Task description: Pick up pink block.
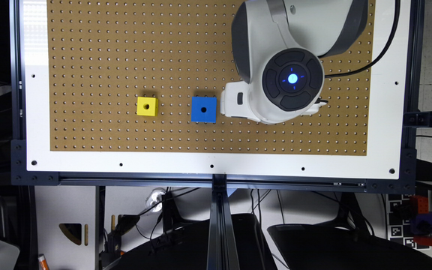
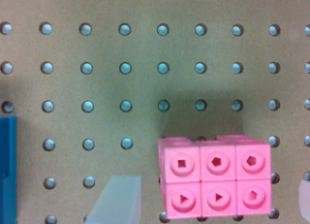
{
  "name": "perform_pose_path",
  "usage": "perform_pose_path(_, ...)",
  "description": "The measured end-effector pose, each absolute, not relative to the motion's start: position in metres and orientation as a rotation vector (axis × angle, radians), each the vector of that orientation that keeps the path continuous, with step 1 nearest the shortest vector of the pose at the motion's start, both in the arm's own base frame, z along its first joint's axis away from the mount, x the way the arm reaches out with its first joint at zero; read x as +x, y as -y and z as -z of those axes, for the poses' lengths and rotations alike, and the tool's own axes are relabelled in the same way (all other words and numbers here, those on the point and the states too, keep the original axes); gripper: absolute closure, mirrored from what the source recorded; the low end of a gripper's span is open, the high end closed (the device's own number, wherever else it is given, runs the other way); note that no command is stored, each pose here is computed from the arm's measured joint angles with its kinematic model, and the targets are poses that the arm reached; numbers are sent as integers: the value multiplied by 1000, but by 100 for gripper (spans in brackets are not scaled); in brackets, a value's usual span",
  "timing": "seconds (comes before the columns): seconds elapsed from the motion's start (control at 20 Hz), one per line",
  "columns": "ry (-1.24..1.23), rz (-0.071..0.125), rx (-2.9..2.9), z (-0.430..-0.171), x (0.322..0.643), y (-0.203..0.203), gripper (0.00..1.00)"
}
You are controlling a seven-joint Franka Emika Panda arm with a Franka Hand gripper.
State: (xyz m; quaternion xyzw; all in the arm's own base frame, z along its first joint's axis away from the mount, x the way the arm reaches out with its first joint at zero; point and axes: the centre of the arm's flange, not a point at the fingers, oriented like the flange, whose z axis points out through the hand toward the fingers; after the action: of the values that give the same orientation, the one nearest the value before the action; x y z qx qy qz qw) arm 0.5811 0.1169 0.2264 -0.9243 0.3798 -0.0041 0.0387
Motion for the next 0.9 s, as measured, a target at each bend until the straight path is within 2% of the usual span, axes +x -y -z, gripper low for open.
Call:
perform_pose_path(0.1, -1165, 7, -2835, -224, 581, -117, 0)
perform_pose_path(0.25, -1163, -13, -2836, -205, 580, -118, 0)
perform_pose_path(0.4, -1155, -19, -2836, -189, 583, -119, 0)
perform_pose_path(0.65, -1146, -16, -2836, -186, 588, -123, 0)
perform_pose_path(0.8, -1143, -29, -2839, -180, 586, -125, 0)
perform_pose_path(0.9, -1143, -29, -2838, -179, 587, -125, 0)
